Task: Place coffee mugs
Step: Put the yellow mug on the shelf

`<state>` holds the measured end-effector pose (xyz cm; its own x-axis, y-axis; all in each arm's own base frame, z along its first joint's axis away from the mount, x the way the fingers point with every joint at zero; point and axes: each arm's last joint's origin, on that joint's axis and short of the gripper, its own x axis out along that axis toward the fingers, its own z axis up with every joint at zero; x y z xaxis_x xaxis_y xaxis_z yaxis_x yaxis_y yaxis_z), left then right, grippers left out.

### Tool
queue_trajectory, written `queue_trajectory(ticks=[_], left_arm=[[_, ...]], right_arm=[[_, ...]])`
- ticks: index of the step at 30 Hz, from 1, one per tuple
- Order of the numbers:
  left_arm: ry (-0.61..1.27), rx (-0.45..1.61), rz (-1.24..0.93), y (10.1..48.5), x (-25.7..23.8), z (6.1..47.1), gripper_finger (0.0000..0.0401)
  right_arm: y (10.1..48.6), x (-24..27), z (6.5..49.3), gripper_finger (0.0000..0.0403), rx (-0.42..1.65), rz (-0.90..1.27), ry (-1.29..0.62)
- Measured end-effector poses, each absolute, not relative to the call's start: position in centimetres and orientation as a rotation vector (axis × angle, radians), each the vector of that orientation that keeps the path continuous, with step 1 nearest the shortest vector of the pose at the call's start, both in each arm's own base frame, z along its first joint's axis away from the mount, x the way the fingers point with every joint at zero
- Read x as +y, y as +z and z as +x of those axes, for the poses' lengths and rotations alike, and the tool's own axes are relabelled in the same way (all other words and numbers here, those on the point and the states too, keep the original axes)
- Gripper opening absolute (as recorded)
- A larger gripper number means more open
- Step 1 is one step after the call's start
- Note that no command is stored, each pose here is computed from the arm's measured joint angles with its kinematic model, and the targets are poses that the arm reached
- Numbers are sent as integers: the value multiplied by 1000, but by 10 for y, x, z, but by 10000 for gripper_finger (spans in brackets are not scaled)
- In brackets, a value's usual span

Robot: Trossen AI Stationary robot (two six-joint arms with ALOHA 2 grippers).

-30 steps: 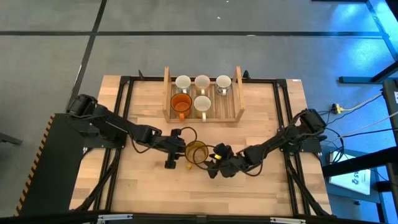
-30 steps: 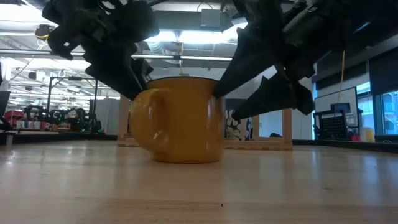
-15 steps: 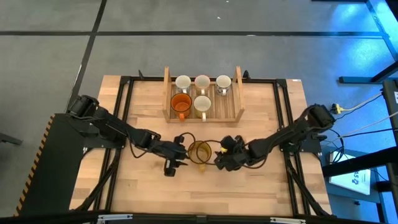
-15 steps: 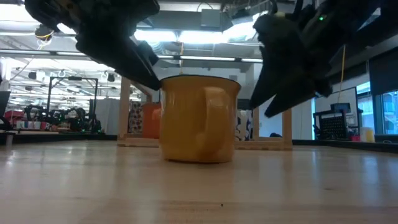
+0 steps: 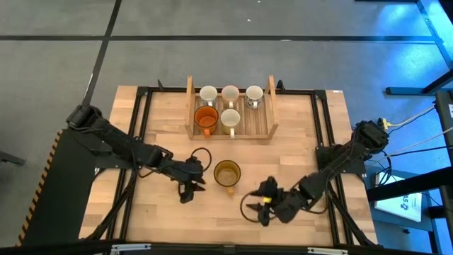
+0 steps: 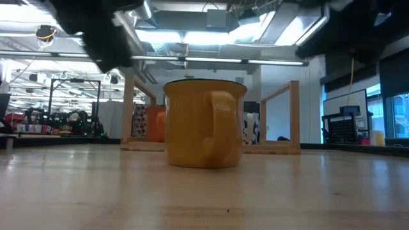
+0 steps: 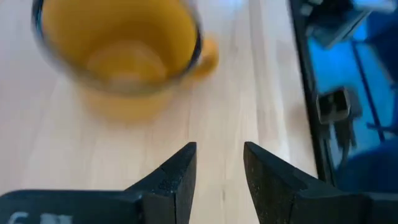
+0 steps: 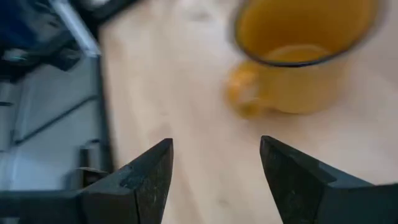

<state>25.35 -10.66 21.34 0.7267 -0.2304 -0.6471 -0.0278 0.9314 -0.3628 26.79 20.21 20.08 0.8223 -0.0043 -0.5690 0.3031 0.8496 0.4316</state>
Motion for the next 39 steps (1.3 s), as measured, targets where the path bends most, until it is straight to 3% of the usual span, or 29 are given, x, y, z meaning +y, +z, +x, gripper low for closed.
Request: queue_trajectory(ticks=[7,13,19,27,39], left_arm=[[-92,918,-335,220,-104,221,128],[-86,980,-280,221,-99,211,128],[-196,996,-211,221,-101,210,128],[-243,1003,-143,220,-101,210,128],[-281,998,-70,220,-100,209,128]], right_arm=[[200,238,292,229,572,450,-151],[191,243,328,229,556,359,-433],[164,246,364,229,514,386,-569],[146,230,367,229,464,442,-748],[155,228,368,229,531,386,-778]])
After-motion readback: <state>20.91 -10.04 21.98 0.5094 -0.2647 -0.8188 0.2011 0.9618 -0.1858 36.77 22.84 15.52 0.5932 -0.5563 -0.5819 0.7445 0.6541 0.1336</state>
